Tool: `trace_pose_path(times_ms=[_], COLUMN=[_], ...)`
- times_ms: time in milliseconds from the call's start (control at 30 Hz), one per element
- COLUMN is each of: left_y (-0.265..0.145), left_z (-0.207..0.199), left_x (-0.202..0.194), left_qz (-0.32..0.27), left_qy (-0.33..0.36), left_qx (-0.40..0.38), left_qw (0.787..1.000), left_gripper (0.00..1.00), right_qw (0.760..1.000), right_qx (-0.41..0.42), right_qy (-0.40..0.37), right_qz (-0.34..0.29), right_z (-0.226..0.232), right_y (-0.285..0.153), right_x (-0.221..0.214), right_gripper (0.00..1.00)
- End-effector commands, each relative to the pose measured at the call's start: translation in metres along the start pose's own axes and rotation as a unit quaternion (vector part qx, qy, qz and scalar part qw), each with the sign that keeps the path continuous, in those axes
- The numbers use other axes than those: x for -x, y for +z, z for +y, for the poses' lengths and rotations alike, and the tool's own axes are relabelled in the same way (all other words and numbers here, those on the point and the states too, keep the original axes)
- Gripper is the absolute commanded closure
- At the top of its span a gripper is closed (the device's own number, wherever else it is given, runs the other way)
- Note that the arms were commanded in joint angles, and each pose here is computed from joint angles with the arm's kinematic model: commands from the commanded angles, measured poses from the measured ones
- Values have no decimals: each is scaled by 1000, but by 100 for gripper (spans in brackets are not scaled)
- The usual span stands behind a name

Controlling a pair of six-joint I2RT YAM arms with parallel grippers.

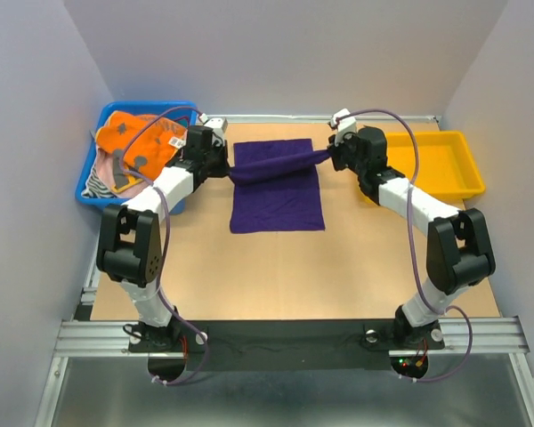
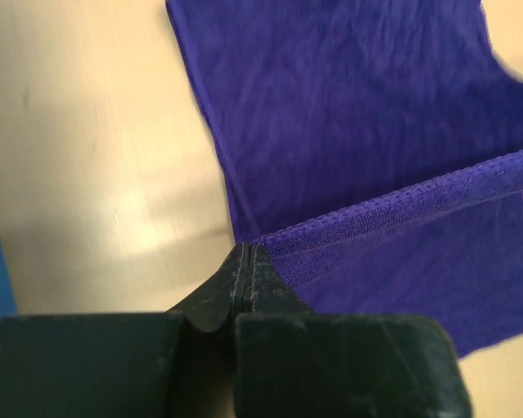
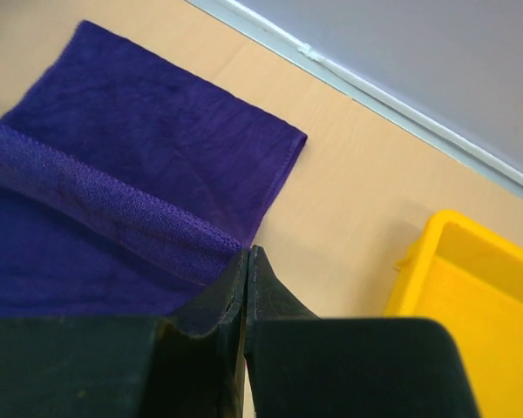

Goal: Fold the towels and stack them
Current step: Fold the towel

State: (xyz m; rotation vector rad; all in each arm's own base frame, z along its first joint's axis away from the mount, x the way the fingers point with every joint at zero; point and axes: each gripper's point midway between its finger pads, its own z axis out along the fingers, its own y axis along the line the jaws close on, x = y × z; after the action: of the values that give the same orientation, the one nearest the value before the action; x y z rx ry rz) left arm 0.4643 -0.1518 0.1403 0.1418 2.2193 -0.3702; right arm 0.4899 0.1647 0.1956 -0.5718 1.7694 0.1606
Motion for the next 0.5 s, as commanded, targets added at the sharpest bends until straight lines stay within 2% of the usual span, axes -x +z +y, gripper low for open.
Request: trace_pose_path(times_ms=[0,133,300,467], left_y=[-32,-38,-47,-57], left_z=[-3,1,1,-5], left_x=[14,11,49,63], left_qz=[-30,-29,-61,-68], left_qy=[-6,-1,20,23], left_qx=[-1,10,24,16], left_qw=[1000,1000,998,997], left_gripper=[100,100,100,100], right_qw=[999,998,998,998], right_qx=[23,38,34,31], right_qy=[23,39,47,49], right_qz=[-21,-13,-14,-22], right_z=[9,18,16,14], right_y=[-19,-23,-21,-26], right_x=[16,7,9,19], right_gripper=[100,99,100,99])
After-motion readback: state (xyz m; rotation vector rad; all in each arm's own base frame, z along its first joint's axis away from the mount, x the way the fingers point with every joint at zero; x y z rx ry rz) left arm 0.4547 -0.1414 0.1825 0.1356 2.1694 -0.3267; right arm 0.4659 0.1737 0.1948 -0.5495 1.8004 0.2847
